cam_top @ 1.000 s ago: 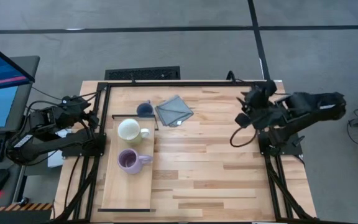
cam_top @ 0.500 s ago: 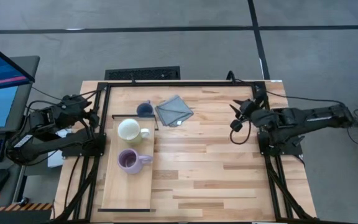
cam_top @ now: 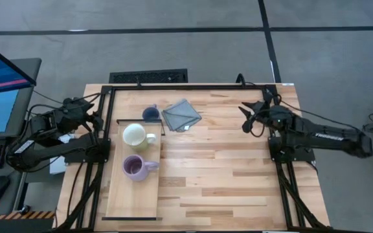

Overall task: Stack small to large cups/mugs on shelf
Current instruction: Put the blue mug on the shelf

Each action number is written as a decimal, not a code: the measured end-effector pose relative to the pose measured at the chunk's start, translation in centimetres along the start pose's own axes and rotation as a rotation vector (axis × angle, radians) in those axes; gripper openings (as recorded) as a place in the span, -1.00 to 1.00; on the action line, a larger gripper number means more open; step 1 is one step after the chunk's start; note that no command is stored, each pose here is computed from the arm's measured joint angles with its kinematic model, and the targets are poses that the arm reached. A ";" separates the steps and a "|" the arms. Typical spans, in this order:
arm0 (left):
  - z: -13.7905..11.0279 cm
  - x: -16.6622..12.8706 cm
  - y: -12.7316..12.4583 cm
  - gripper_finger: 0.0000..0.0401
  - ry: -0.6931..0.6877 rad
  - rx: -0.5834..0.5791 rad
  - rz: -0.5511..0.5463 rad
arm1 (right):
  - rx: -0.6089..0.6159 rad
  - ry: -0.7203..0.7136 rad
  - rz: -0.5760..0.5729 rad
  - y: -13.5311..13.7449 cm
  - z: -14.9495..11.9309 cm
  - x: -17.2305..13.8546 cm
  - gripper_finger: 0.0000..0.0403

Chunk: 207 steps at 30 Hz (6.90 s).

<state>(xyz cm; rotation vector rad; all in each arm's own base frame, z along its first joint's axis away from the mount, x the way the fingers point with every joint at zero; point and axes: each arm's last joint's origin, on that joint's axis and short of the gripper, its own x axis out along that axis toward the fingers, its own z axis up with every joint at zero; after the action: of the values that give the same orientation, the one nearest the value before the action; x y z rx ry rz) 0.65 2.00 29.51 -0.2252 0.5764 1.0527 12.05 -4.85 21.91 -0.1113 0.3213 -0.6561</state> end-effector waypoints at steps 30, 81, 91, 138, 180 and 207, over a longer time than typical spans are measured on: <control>3.2 0.8 -1.9 0.01 -0.153 0.105 -0.122 | 0.161 -0.032 -0.096 -1.6 -1.6 0.7 -0.34; 18.3 17.2 -2.5 0.01 0.118 0.733 0.164 | 0.169 0.029 -0.205 -2.9 -2.3 0.9 -0.34; 19.3 16.7 -2.3 0.01 0.066 0.607 0.381 | 0.170 0.030 -0.209 -3.0 -2.3 0.9 -0.34; 16.1 16.8 -5.6 -0.41 0.211 0.736 -0.219 | 0.198 0.045 -0.305 -4.3 -2.6 0.9 -0.34; 14.0 15.6 -7.0 0.29 0.545 -0.188 -0.242 | 0.126 0.059 -0.318 -4.5 -2.6 0.9 -0.34; 11.8 15.4 -12.1 0.34 0.794 -0.594 -0.051 | 0.127 0.068 -0.338 -4.7 -2.7 0.9 -0.34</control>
<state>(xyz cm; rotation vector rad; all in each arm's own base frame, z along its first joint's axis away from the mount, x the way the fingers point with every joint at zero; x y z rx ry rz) 20.78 12.83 29.78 -1.2089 0.9427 1.0472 9.09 -9.13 20.07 -0.0217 0.3290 -1.0153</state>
